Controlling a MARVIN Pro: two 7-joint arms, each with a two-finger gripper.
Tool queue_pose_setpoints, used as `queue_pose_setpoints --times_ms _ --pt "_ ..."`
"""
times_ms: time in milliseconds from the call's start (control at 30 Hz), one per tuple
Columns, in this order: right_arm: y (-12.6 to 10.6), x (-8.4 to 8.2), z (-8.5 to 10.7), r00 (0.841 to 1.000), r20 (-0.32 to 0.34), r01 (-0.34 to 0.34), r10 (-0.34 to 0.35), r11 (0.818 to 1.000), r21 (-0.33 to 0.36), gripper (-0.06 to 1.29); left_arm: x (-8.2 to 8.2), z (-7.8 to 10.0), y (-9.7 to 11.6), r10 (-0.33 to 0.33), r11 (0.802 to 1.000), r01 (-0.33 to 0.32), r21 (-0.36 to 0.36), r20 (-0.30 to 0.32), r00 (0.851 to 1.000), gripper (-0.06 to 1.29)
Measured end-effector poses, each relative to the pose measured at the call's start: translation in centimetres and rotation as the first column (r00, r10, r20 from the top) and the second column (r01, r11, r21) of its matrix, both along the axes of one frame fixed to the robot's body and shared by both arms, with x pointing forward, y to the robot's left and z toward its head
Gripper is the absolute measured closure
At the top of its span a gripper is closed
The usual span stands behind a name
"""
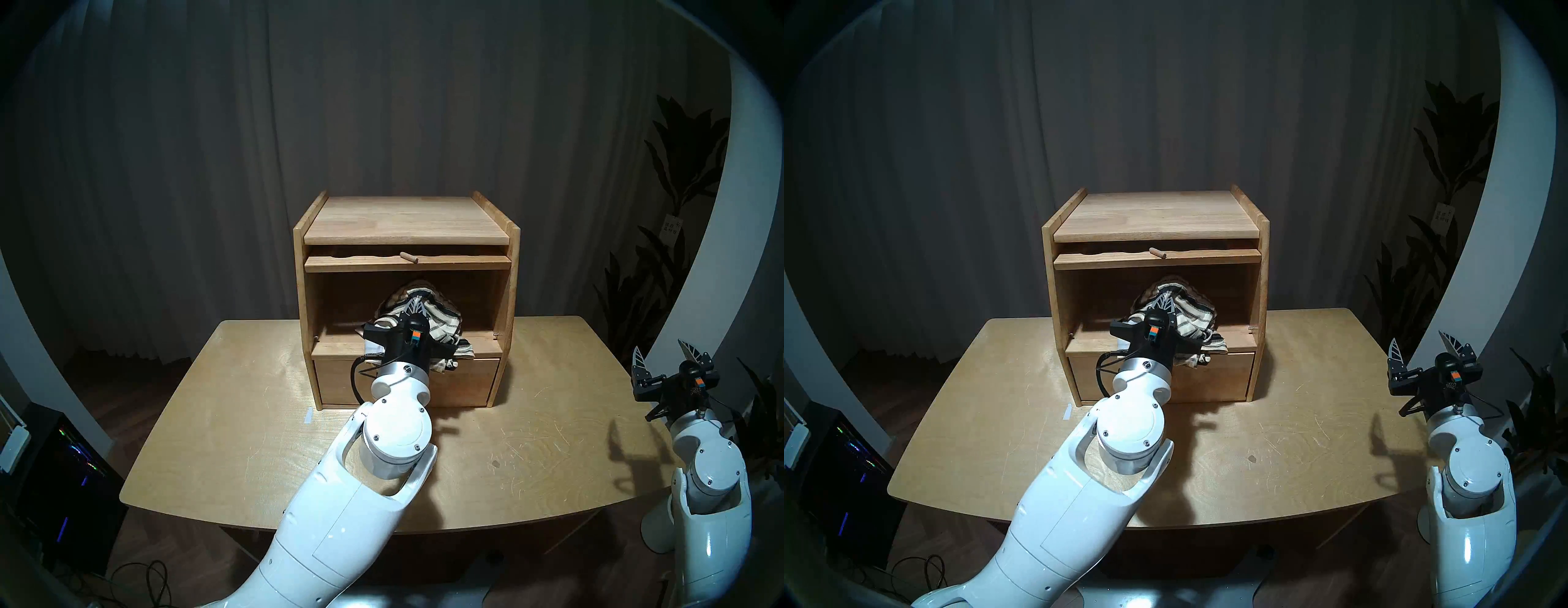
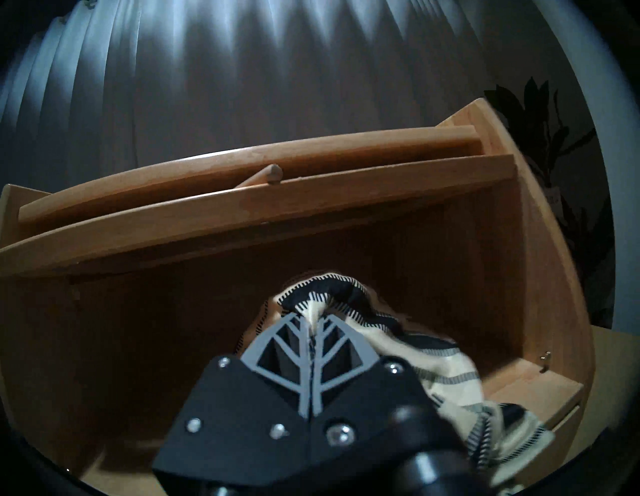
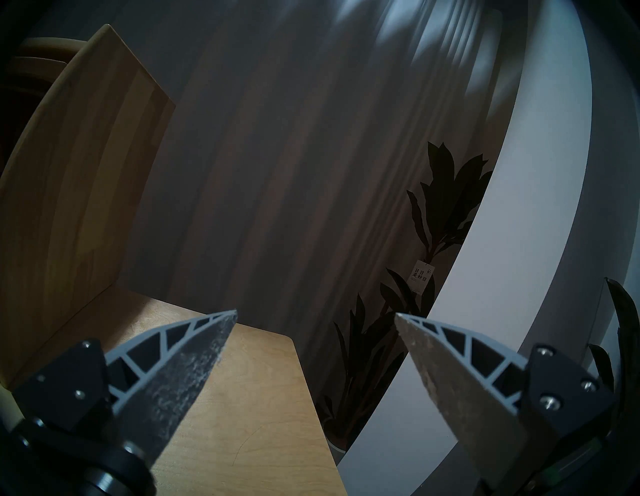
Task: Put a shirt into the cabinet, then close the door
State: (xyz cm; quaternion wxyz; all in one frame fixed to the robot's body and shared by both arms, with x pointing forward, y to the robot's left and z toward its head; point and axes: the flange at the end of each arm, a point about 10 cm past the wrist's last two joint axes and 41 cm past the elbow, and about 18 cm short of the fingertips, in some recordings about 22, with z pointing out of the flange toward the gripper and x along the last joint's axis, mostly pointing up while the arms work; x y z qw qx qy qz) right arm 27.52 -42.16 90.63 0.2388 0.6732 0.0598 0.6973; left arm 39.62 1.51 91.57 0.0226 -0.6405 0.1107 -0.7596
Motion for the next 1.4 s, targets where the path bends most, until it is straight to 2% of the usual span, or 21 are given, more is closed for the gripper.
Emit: queue_pose_setpoints --times_ms 233,400,567,700,933,1133,1333,1400 --pt "0.0 0.0 0.0 1.0 0.0 0.0 0.0 1.0 0.0 0.02 2.7 1.4 1.3 0.075 0.997 -0.075 -0.008 -0.011 0.997 1.26" --pt "0.0 0.0 0.0 1.0 0.0 0.0 0.0 1.0 0.0 0.02 4.3 1.6 1.8 0.112 0.994 -0.112 0.0 -0.036 0.993 1.26" --pt "0.1 0.0 0.1 1.0 0.001 -0.001 0.001 1.0 -0.001 0.02 6.1 0.0 1.6 0.142 0.99 -0.14 0.027 -0.105 0.984 1.26" --pt "0.1 -0.1 0.1 1.0 0.001 -0.003 0.003 1.0 -0.002 0.02 7.3 -1.7 1.3 0.168 0.986 -0.165 0.033 -0.166 0.972 1.26" --pt "0.2 -0.3 0.1 1.0 -0.003 -0.005 0.005 1.0 -0.004 0.02 8.7 -3.1 0.1 0.217 0.976 -0.216 0.026 -0.204 0.955 1.26" --pt "0.2 -0.4 0.0 1.0 -0.007 -0.006 0.006 1.0 -0.005 0.02 9.9 -2.5 -0.8 0.238 0.97 -0.244 -0.003 -0.204 0.949 1.26" --pt "0.3 -0.4 0.0 1.0 -0.008 -0.006 0.006 1.0 -0.005 0.02 11.0 -0.1 -0.9 0.259 0.962 -0.27 -0.047 -0.164 0.952 1.26" --pt "0.3 -0.4 0.0 1.0 -0.008 -0.007 0.006 1.0 -0.005 0.02 11.3 -0.1 -0.9 0.266 0.96 -0.277 -0.049 -0.165 0.95 1.26"
